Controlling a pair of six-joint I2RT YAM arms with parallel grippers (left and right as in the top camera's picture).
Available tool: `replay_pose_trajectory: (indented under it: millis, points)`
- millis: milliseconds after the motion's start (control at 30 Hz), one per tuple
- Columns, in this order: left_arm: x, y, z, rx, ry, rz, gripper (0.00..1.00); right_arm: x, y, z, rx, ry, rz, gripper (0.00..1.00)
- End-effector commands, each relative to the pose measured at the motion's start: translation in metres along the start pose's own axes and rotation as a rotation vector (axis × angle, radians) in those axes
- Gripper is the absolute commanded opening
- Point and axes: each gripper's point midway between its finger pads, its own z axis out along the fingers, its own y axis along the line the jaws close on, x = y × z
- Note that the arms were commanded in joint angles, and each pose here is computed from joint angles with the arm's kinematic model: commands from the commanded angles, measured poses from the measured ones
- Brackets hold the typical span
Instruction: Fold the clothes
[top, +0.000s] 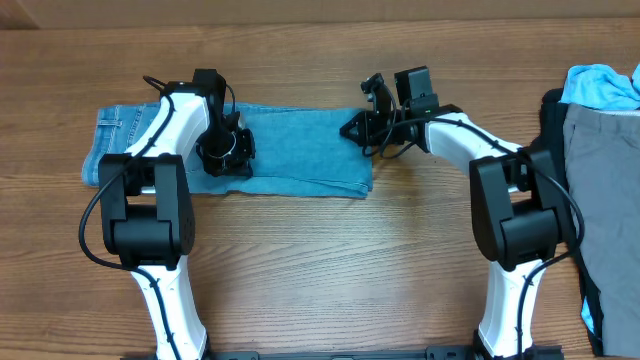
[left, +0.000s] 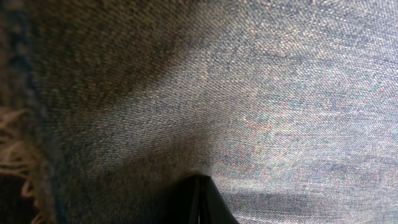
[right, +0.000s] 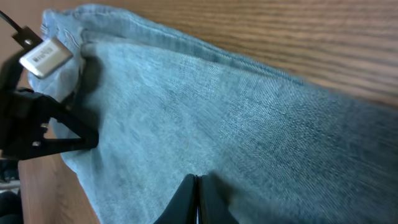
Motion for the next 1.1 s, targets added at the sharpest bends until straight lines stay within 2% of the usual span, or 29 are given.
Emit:
replay_pose_trajectory:
  millis: [0, 200, 333, 433, 533, 600, 800, 900, 1067]
  points:
    - [0.027, 0.042, 0.037, -0.151, 0.129, -0.017, 0.04, 0.0, -0.01, 0.003, 0.034, -0.005, -0.008, 0.04]
    - [0.029, 0.041, 0.031, -0.153, 0.143, -0.011, 0.04, 0.008, -0.03, 0.011, 0.101, 0.008, 0.024, 0.04]
    - [0.022, 0.031, 0.007, -0.15, 0.131, 0.001, 0.04, 0.011, -0.035, 0.014, 0.11, 0.013, 0.033, 0.04]
    - [0.006, 0.021, -0.024, -0.154, 0.058, 0.022, 0.04, 0.009, -0.034, 0.014, 0.103, 0.007, 0.028, 0.04]
    - [-0.005, 0.027, -0.042, -0.199, -0.009, -0.076, 0.04, 0.001, -0.023, 0.011, 0.046, 0.002, 0.056, 0.04]
    - [-0.007, 0.029, -0.043, -0.177, -0.013, -0.116, 0.04, -0.012, -0.006, 0.003, -0.029, -0.01, 0.059, 0.04]
    - [-0.008, 0.041, -0.046, -0.184, -0.008, -0.125, 0.04, -0.042, 0.025, -0.037, -0.066, -0.038, 0.053, 0.04]
    - [-0.009, 0.046, -0.046, -0.209, -0.015, -0.124, 0.04, -0.036, 0.036, -0.05, -0.06, -0.008, 0.08, 0.04]
    - [-0.014, 0.054, -0.041, -0.248, -0.04, -0.121, 0.05, 0.007, 0.041, -0.052, -0.037, 0.148, 0.174, 0.04]
